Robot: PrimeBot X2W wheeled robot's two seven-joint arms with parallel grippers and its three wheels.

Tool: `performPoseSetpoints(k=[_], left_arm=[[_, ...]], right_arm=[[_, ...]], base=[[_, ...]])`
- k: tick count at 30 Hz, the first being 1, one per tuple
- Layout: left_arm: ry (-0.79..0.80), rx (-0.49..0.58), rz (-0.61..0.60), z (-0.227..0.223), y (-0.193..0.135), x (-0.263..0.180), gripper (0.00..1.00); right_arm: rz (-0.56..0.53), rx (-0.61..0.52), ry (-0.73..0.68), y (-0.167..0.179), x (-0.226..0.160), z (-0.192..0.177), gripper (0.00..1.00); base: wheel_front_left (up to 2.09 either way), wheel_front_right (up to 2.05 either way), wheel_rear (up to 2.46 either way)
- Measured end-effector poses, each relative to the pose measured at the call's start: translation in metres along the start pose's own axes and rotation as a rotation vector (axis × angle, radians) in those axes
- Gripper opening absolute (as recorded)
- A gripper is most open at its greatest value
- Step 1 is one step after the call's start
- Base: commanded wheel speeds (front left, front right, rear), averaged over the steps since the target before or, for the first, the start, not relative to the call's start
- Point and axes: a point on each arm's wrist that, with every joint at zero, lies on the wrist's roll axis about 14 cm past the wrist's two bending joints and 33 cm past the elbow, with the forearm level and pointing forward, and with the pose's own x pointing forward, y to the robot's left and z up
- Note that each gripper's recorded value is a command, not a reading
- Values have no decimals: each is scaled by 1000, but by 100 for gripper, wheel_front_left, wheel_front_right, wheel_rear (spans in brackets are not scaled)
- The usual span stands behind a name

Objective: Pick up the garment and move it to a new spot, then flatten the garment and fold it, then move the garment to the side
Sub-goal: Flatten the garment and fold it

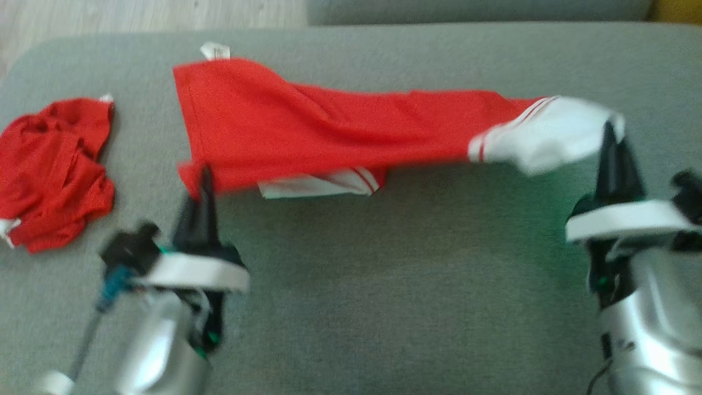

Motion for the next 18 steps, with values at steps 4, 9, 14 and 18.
performPoseSetpoints(k=[4, 9, 14, 18], left_arm=[[-200, 106, -101, 82, -17, 21, 0], [-438, 226, -223, 200, -56, 24, 0], [-587, 322, -303, 288, -95, 4, 0], [-570, 367, -299, 307, -102, 10, 0]], right_arm=[[47, 65, -225, 5, -1, 83, 0], [161, 47, -482, 25, -13, 199, 0], [256, -9, -652, 49, -32, 296, 0], [267, -41, -650, 55, -23, 320, 0]], base=[[0, 0, 0], [0, 0, 0], [0, 0, 0], [0, 0, 0]])
